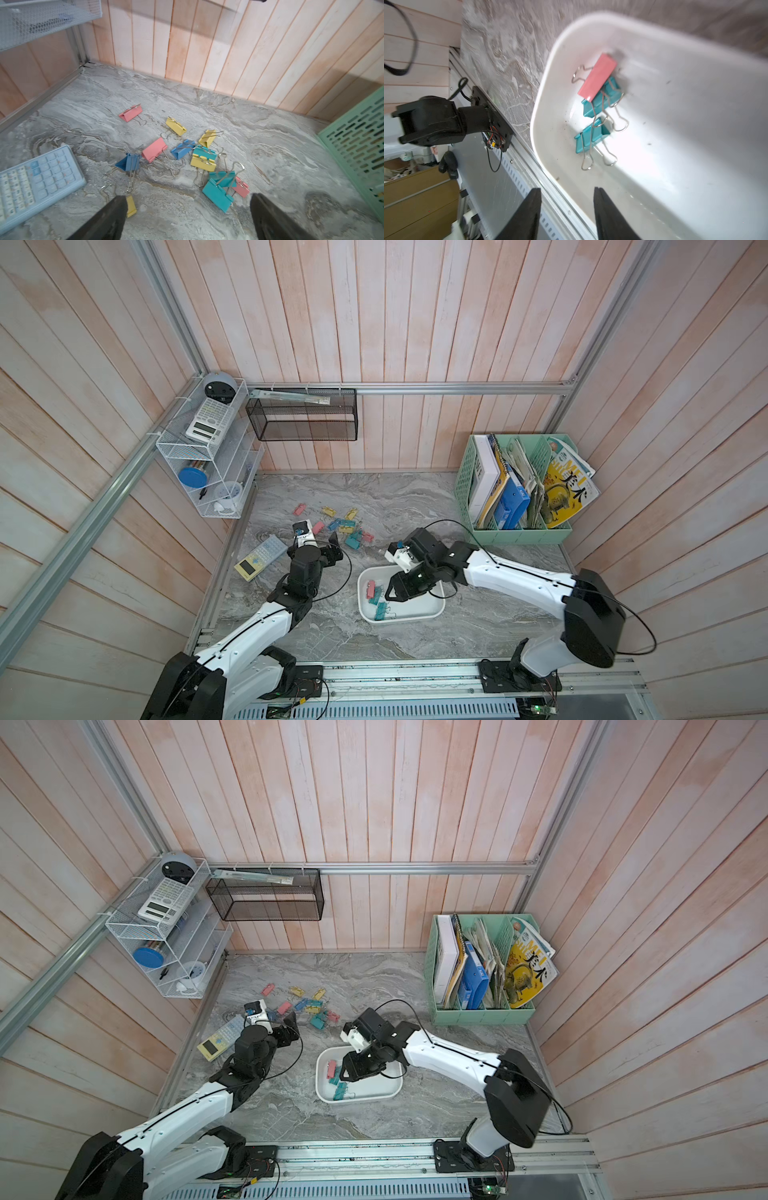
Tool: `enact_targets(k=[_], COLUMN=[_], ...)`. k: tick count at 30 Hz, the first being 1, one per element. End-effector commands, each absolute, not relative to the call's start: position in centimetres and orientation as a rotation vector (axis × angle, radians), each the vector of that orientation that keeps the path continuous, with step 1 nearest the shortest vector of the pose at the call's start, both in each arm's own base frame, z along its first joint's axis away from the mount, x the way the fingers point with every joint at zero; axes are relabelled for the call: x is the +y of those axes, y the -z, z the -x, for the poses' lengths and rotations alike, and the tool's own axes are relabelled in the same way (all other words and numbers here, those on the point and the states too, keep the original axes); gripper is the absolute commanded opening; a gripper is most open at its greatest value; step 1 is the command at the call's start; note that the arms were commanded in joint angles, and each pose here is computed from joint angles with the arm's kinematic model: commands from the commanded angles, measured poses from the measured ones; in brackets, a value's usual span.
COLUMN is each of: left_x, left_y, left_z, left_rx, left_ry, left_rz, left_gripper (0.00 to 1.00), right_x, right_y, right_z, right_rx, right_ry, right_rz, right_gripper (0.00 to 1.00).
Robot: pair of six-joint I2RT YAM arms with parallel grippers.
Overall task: Put the binder clips in the storage box
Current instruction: Place the binder clip in the storage box, then pick up the binder clip at the center of the board.
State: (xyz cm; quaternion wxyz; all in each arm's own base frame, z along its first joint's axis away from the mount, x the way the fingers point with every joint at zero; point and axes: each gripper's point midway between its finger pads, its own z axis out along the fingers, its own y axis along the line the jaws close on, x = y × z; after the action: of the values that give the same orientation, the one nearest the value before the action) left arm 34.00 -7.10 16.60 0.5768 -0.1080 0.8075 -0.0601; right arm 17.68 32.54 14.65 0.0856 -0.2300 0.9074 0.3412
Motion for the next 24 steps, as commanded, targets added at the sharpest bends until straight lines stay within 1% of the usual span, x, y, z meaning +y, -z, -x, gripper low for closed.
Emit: enact_targets(k=[1,2,4,5,6,9,12,13,14,15,17,19,21,24], left_x=[-3.7,-3.0,-1.8,-1.3,-0.7,0.9,2.3,2.6,2.6,2.5,2.7,3.0,2.7,2.9], left_y=[-15.9,-15.3,-14.0,-13.5,-13.2,-12.8,-11.9,-11.4,-10.9,-10.5,-9.3,-8.5,-8.2,-7.7], left_z=[-34.8,-35.2,-35.9,-36.3,-36.8,-38.0,-38.8,-39.0,-39.3,-39.6,-39.7,-39.7,-40.2,-40.6], left_rx=[1.951,1.979,2.041,2.059,2.059,2.031,2.053,2.06,2.072,2.084,2.115,2.126,2.125,2.142], left_ry=[0.025,0.02,0.033,0.061,0.098,0.182,0.217,0.24,0.286,0.327,0.353,0.391,0.469,0.484], left_rz=[0.441,0.487,0.576,0.618,0.656,0.719,0.75,0.756,0.752,0.734,0.727,0.755,0.745,0.764], left_gripper=[0.93,0.92,0.9,0.89,0.89,0.86,0.78,0.73,0.62,0.54,0.45,0.43,0.43,0.43], right_x=[29.0,27.7,26.1,25.2,24.5,23.4,23.4,23.5,23.5,23.6,23.7,23.9,24.0,24.1], right_y=[-17.7,-18.6,-20.6,-21.5,-22.1,-22.7,-22.0,-21.7,-21.3,-21.0,-20.6,-20.4,-20.4,-20.4], right_z=[-21.9,-22.9,-24.2,-24.5,-24.8,-25.3,-25.2,-25.1,-25.1,-25.0,-24.9,-24.7,-24.7,-24.7], right_rx=[2.482,2.41,2.226,2.155,2.105,2.064,2.105,2.119,2.134,2.142,2.146,2.142,2.133,2.124], right_ry=[-0.871,-0.845,-0.839,-0.846,-0.856,-0.888,-0.888,-0.887,-0.89,-0.896,-0.922,-0.949,-0.967,-0.992], right_rz=[0.492,0.387,0.291,0.244,0.199,0.136,0.138,0.143,0.141,0.135,0.126,0.118,0.101,0.087], right_gripper=[0.67,0.74,0.86,0.91,0.94,0.96,0.96,0.96,0.96,0.96,0.95,0.95,0.95,0.95])
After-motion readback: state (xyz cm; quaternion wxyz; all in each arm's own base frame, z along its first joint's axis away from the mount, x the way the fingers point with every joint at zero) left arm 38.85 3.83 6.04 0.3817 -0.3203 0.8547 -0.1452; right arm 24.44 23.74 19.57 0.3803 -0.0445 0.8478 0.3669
